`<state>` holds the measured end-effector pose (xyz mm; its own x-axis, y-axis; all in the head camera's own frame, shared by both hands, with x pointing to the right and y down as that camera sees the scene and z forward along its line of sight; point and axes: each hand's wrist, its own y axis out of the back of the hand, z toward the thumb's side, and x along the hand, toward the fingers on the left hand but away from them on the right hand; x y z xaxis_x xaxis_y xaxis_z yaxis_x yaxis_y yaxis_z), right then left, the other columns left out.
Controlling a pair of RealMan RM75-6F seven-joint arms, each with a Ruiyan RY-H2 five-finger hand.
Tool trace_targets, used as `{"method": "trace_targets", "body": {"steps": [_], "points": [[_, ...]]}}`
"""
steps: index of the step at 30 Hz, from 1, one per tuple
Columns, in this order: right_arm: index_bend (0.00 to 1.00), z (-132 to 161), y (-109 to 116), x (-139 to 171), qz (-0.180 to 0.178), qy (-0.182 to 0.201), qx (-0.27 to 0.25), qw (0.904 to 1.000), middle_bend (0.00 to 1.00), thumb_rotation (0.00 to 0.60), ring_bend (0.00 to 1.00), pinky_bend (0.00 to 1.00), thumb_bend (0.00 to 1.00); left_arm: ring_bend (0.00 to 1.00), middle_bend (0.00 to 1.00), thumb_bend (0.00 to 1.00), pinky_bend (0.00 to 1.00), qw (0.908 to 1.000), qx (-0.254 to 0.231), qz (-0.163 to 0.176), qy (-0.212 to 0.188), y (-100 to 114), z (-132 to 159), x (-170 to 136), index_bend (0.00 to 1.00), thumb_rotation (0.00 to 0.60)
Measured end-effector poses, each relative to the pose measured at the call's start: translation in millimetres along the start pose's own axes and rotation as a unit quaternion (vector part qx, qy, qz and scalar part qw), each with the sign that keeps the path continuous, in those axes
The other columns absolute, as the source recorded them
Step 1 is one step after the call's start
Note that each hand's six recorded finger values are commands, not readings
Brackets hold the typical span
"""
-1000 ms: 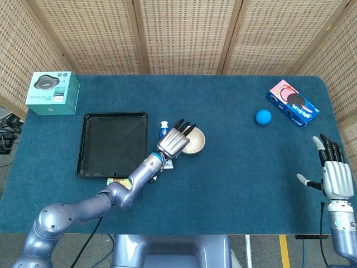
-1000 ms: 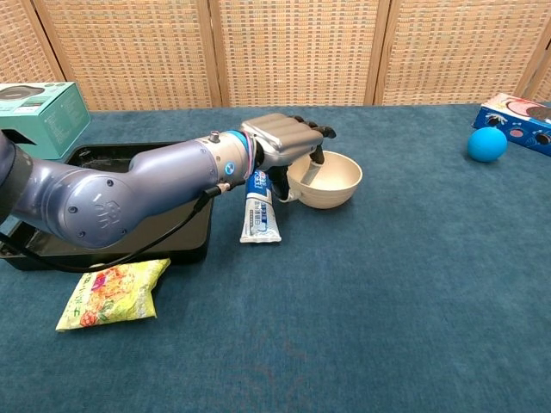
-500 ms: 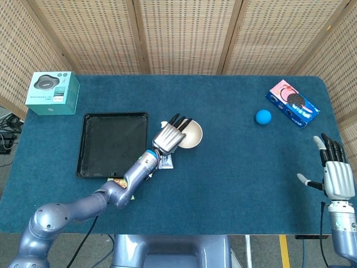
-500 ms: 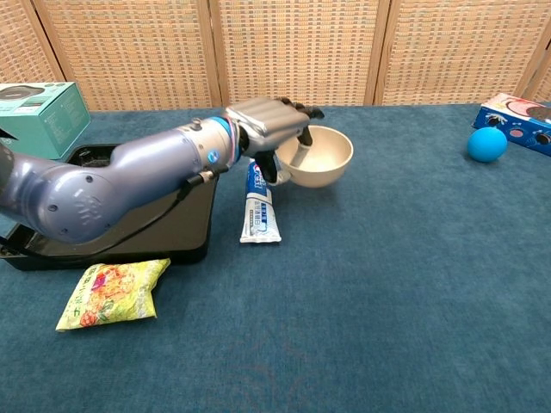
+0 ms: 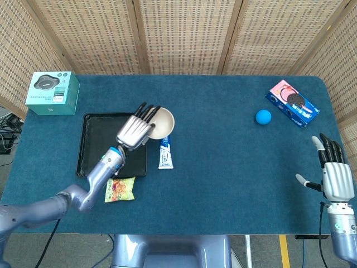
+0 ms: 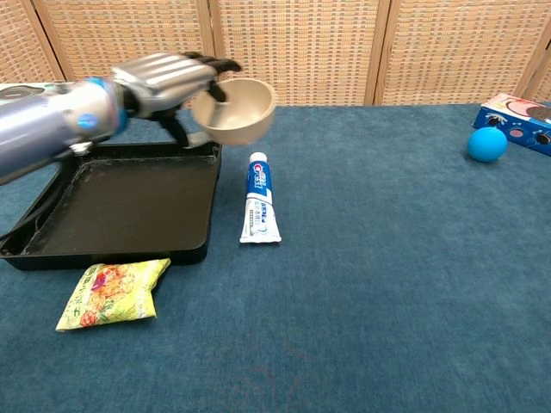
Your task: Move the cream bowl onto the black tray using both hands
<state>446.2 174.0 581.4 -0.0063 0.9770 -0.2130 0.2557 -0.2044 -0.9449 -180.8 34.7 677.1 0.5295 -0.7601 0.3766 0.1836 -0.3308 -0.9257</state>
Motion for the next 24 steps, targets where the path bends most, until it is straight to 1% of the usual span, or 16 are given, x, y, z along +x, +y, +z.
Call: {"method": "trace_targets", "body": {"steps": [5,9,13,19,24], "points": [[0.00,5.3,-2.3,1.4,0.003,0.008,0.003,1.0000,0.00,0.600,0.00,0.00,0.16,0.00,0.00,0.49,0.00,0.9997,-0.001,-0.011,0.023,-15.2,-34.0,-42.9,0.67,0.600],[0.00,8.2,-3.7,2.5,0.005,0.012,0.006,0.9999,0.00,0.600,0.00,0.00,0.16,0.00,0.00,0.49,0.00,0.9989,-0.014,-0.023,0.037,-28.2,-47.4,-64.0,0.67,0.600],[0.00,12.2,-6.0,3.9,0.008,0.017,0.009,0.9998,0.00,0.600,0.00,0.00,0.16,0.00,0.00,0.49,0.00,0.9973,-0.025,-0.044,0.053,-47.8,-62.4,-83.2,0.66,0.600],[0.00,13.5,-7.9,5.0,0.010,0.017,0.012,0.9997,0.00,0.600,0.00,0.00,0.16,0.00,0.00,0.49,0.00,0.9944,-0.029,-0.076,0.067,-77.1,-73.3,-94.5,0.64,0.600],[0.00,12.9,-7.3,4.8,0.009,0.016,0.011,0.9998,0.00,0.600,0.00,0.00,0.16,0.00,0.00,0.49,0.00,0.9925,-0.035,-0.093,0.071,-91.4,-74.6,-96.1,0.63,0.600]]}}
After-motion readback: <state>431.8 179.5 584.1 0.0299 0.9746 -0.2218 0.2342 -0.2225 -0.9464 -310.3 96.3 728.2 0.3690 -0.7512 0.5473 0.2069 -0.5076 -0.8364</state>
